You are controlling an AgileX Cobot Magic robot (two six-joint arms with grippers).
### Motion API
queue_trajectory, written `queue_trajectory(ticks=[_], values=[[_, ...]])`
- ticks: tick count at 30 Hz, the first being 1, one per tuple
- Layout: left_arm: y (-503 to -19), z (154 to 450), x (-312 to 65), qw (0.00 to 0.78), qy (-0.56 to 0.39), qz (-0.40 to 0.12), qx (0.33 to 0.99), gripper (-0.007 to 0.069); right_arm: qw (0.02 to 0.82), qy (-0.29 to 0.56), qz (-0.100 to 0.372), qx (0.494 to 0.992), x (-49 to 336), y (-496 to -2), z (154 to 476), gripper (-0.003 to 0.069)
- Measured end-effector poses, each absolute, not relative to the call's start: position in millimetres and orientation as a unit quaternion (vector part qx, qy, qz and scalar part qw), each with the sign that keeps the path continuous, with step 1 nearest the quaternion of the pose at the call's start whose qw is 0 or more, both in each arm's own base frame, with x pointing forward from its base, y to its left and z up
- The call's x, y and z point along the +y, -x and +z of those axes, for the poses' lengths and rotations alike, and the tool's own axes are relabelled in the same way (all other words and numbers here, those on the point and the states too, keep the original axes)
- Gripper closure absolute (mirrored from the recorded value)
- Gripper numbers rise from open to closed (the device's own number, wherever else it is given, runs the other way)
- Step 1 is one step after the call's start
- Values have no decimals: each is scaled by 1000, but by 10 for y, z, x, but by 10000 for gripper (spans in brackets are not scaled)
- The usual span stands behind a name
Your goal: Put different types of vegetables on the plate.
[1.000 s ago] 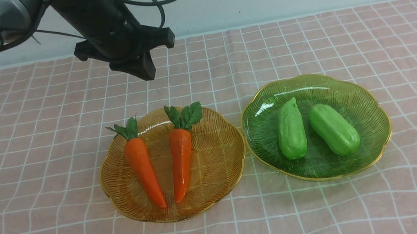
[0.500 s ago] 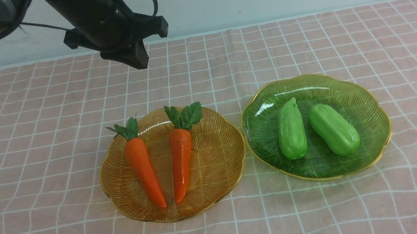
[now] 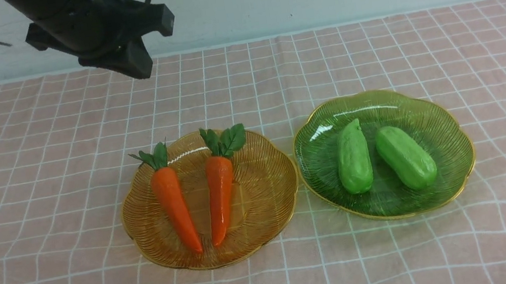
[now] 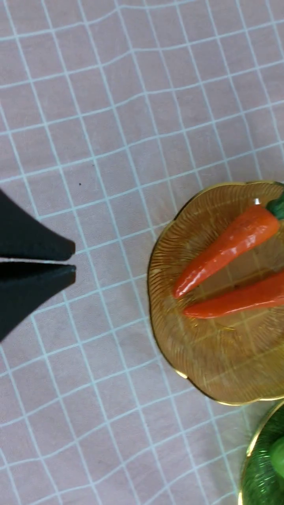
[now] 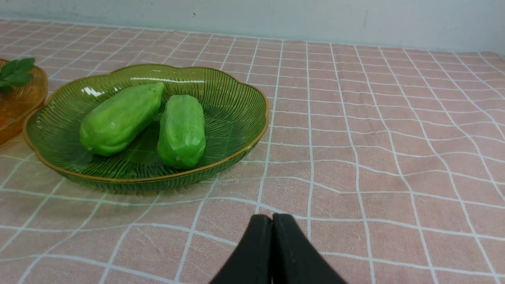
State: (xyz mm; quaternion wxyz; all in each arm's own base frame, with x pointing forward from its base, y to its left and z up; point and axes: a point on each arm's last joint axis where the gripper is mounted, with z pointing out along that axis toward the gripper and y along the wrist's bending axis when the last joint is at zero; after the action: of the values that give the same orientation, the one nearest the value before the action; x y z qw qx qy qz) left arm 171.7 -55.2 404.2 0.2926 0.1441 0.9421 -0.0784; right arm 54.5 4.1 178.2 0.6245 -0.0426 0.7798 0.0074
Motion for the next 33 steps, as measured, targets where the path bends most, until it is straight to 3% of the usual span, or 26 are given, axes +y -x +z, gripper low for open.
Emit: queue_trajectory(ticks=[3,6,10,13,16,25,33], values=[[-1403,3904,-469,322,-141,-85,932,629,625,43,7,780,41,-545,1782,674],[-953,3639,-356,431,-118,-115,887,629,625,42,7,780,40,-545,1782,674],[-429,3324,-198,622,-73,-181,758,629,625,42,7,780,40,-545,1782,674],[-163,3185,-122,691,-14,-236,683,629,625,42,6,780,39,-545,1782,674],[-118,3129,-98,703,17,-268,658,629,625,42,6,780,39,-545,1782,674],[-212,3098,-93,698,15,-237,675,629,624,42,6,780,39,-545,1781,674],[-234,3039,-65,701,-27,-164,693,629,624,42,6,780,39,-545,1781,674]])
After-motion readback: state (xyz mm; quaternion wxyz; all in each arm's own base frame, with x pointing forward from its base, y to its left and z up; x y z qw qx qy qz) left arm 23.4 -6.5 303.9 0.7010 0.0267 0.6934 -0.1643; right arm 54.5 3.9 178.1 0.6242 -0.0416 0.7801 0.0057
